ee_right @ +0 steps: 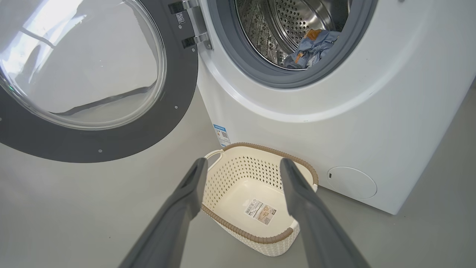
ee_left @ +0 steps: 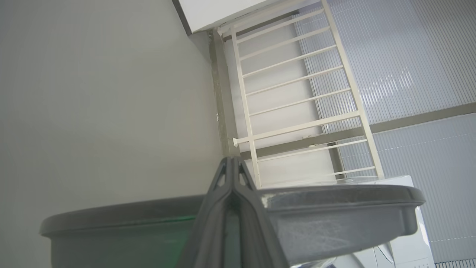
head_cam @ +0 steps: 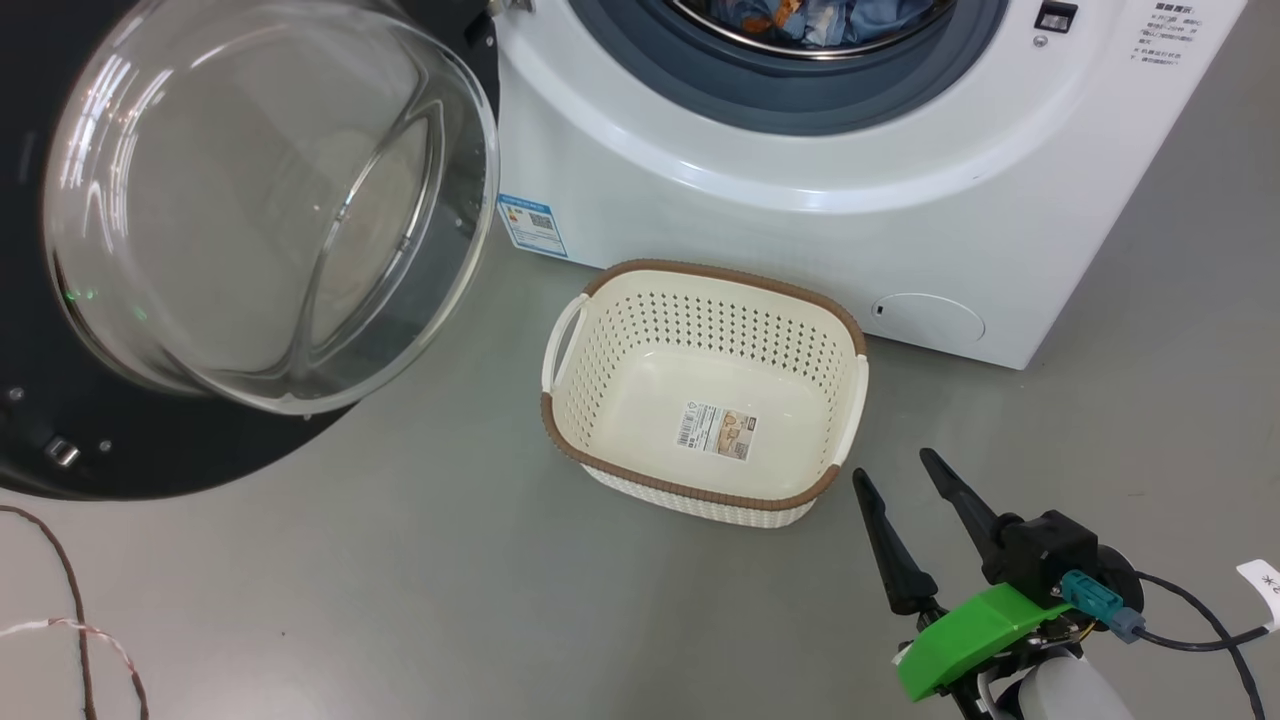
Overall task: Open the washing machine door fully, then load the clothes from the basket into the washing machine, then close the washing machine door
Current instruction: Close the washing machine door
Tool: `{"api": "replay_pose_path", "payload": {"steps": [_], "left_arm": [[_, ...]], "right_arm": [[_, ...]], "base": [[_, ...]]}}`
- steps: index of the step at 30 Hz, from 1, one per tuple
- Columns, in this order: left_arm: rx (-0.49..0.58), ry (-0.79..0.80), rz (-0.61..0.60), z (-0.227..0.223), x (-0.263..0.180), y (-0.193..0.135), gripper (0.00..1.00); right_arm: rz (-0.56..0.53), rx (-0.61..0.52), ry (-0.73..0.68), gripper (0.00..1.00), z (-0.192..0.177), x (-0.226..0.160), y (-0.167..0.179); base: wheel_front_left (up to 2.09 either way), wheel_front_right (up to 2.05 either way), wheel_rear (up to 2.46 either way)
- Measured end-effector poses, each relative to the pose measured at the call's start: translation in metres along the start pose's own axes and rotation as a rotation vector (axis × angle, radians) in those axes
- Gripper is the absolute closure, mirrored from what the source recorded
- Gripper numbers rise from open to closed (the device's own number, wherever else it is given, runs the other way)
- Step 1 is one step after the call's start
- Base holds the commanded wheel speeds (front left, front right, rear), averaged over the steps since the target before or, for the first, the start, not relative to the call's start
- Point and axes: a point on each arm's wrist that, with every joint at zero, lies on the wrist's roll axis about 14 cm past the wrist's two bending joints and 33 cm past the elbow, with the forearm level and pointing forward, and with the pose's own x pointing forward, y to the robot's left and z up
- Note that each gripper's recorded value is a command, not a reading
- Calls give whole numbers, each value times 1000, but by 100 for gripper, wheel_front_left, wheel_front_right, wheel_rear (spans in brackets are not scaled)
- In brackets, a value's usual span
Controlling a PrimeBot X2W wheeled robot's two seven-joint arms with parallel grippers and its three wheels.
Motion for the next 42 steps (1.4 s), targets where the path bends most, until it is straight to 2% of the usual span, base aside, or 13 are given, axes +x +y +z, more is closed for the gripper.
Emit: {"api": "replay_pose_path", "payload": {"steps": [21,42], "left_arm": [[20,298,-88,-43,-10,-15,100],[43,681,-260,-128,-40,-38,100]], "right_arm": [[-45,8,-35,0,15,-10,-11],[-221,-5,-104,0,41,-55,-61]], "base": [[0,0,0],[0,0,0]]}}
